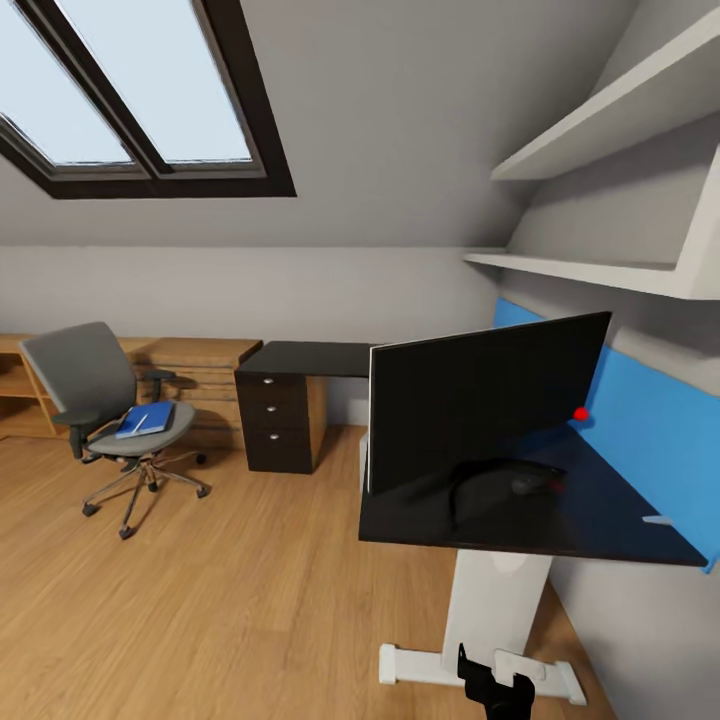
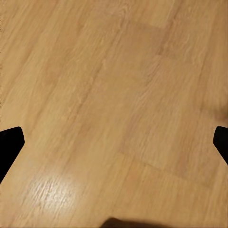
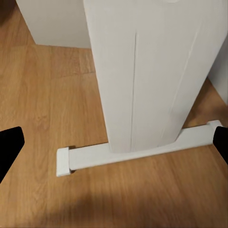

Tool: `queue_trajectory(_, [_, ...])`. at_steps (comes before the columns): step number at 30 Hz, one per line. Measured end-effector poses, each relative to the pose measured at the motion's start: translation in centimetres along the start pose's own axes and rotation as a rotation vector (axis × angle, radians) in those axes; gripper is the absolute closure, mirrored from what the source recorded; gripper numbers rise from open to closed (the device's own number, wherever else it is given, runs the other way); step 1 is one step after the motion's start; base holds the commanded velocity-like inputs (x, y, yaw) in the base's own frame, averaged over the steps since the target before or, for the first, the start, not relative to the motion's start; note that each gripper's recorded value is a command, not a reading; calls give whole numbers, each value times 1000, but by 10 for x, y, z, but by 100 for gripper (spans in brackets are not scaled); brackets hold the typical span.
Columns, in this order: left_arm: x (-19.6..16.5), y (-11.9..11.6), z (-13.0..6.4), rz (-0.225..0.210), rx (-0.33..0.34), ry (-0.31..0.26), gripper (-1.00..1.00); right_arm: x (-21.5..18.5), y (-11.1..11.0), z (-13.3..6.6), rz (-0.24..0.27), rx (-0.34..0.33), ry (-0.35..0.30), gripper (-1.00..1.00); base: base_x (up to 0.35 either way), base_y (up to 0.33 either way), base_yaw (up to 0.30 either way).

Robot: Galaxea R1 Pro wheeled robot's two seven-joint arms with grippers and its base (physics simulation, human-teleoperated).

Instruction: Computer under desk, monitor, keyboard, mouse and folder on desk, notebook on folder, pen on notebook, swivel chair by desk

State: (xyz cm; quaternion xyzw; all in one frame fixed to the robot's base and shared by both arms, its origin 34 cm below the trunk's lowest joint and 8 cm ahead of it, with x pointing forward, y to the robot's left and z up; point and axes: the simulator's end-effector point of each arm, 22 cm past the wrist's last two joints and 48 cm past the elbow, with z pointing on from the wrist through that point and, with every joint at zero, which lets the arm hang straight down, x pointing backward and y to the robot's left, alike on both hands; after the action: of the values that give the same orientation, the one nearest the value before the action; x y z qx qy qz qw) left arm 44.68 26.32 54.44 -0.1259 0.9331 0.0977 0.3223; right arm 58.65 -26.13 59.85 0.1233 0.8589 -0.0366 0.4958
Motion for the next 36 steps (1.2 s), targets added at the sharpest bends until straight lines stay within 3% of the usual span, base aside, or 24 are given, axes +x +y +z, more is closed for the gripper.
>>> queue_trajectory(11, [-12, 1, -14, 0, 0, 0, -100, -17, 2, -9, -3, -11, -2, -100, 0, 0, 0])
queue_trajectory(20, [-41, 2, -27, -34, -3, -88, -100, -26, 5, -17, -4, -28, 3, -100, -7, 0, 0])
queue_trajectory(29, [-50, 2, -38, -36, 3, -89, -100, -40, 6, -24, -1, -26, -1, -100, -240, 0, 0])
queue_trajectory(32, [-53, 3, -42, -36, 3, -88, -100, -58, 3, -23, 9, -14, -40, -100, -34, 0, 0])
queue_trajectory(34, [-51, 4, -44, -34, 0, -80, -100, -132, -7, -7, 33, 18, -187, -100, -7, 0, 0])
queue_trajectory(36, [-50, 5, -46, -31, -2, -75, -100, -180, -11, 0, 55, 40, -241, -100, -2, 0, 0])
